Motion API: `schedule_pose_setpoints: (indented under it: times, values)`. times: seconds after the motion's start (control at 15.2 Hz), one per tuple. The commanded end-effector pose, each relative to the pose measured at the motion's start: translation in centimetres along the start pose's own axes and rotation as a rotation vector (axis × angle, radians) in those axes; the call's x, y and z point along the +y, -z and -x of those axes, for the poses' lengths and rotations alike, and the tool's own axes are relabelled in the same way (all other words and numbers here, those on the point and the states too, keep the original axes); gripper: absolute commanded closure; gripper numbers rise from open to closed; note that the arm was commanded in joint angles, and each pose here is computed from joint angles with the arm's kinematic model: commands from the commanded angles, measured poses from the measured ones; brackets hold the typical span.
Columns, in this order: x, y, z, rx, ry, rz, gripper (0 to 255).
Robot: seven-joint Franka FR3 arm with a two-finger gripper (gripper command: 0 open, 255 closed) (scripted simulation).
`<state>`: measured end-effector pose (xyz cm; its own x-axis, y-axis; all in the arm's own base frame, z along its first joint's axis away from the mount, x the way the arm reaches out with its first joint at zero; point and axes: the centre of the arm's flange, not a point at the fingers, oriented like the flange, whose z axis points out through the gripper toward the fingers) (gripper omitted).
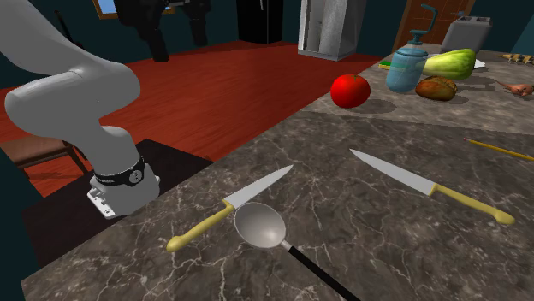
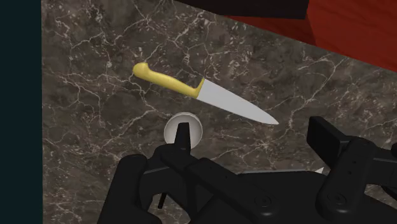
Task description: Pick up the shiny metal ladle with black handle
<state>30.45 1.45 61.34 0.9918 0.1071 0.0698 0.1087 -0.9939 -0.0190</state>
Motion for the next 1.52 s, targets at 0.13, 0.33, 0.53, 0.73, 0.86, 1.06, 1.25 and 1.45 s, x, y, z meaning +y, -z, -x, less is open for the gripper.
schedule_pose_setpoints:
  times: [0.13,0.33,0.53,0.73,0.86,1.06,1.25,1.45]
  values:
    - [0.6,-1.8,-1.7,0.004,-0.026,-0.003,0]
    - [1.7,-4.6,-4.3,0.011,-0.065,-0.008,0]
    - [2.8,-7.3,-6.9,0.018,-0.104,-0.013,0]
    - [4.0,-10.0,-9.4,0.025,-0.144,-0.018,0]
    - [4.8,-11.8,-11.1,0.029,-0.17,-0.021,0]
    - [6.1,-14.5,-13.6,0.036,-0.209,-0.026,0]
    - [7.6,-17.2,-16.0,0.043,-0.248,-0.031,0]
    - [9.1,-19.9,-18.4,0.049,-0.287,-0.036,0]
